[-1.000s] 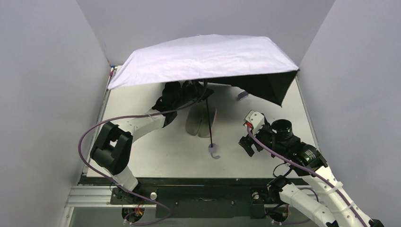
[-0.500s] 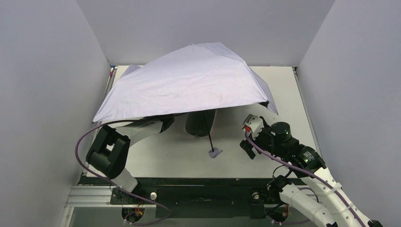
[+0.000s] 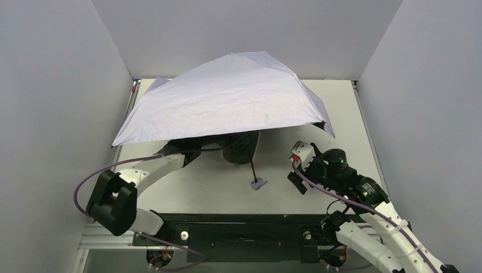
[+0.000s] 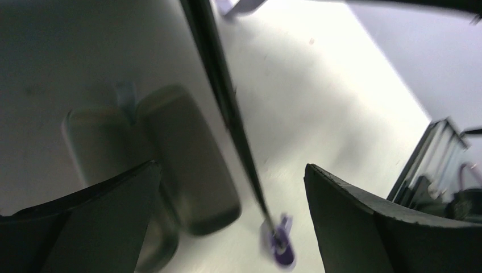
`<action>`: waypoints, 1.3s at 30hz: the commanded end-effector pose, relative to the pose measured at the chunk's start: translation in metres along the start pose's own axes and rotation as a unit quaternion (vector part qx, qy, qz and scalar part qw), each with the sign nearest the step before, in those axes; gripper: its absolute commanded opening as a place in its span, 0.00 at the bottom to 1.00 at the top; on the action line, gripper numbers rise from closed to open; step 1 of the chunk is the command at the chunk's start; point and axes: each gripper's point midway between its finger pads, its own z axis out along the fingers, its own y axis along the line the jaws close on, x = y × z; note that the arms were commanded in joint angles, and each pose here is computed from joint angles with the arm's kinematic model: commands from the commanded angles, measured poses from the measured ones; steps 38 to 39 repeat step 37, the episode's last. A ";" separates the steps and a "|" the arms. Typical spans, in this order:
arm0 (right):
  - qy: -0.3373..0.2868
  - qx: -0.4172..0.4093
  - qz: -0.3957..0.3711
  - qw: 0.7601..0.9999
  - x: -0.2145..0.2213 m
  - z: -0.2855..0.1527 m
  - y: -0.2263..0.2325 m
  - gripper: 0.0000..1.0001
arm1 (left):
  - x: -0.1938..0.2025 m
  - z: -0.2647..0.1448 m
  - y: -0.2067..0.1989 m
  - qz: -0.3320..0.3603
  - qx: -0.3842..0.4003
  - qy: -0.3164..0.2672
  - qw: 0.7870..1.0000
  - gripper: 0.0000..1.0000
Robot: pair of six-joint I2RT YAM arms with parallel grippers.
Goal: Open the umbrella
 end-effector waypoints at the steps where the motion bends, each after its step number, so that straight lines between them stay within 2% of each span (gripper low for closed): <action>1: -0.005 0.000 -0.018 1.000 0.004 0.001 0.001 0.81 | 0.032 -0.035 0.016 0.093 -0.039 0.077 0.992 0.97; 4: 0.001 0.008 -0.024 1.000 0.011 0.001 -0.001 0.81 | 0.052 -0.059 0.026 0.126 -0.060 0.130 0.982 0.97; 7: -0.001 0.026 -0.035 0.999 0.015 -0.003 -0.005 0.81 | 0.058 -0.086 0.033 0.180 -0.077 0.154 0.968 0.97; 12: -0.008 0.077 -0.052 0.996 0.021 -0.014 -0.019 0.81 | 0.074 -0.133 0.048 0.222 -0.114 0.216 0.944 0.97; 16: -0.011 0.138 -0.072 0.988 0.027 -0.029 -0.037 0.82 | 0.075 -0.166 0.077 0.248 -0.195 0.242 0.918 0.97; 21: 0.012 0.195 -0.093 0.976 0.048 -0.045 -0.051 0.82 | 0.066 -0.198 0.095 0.279 -0.269 0.213 0.897 0.97; 27: 0.019 0.246 -0.093 0.964 0.059 -0.061 -0.062 0.84 | 0.072 -0.220 0.118 0.258 -0.333 0.209 0.883 0.97; 39: 0.020 0.268 -0.081 0.960 0.062 -0.071 -0.067 0.84 | 0.060 -0.227 0.130 0.234 -0.361 0.179 0.885 0.97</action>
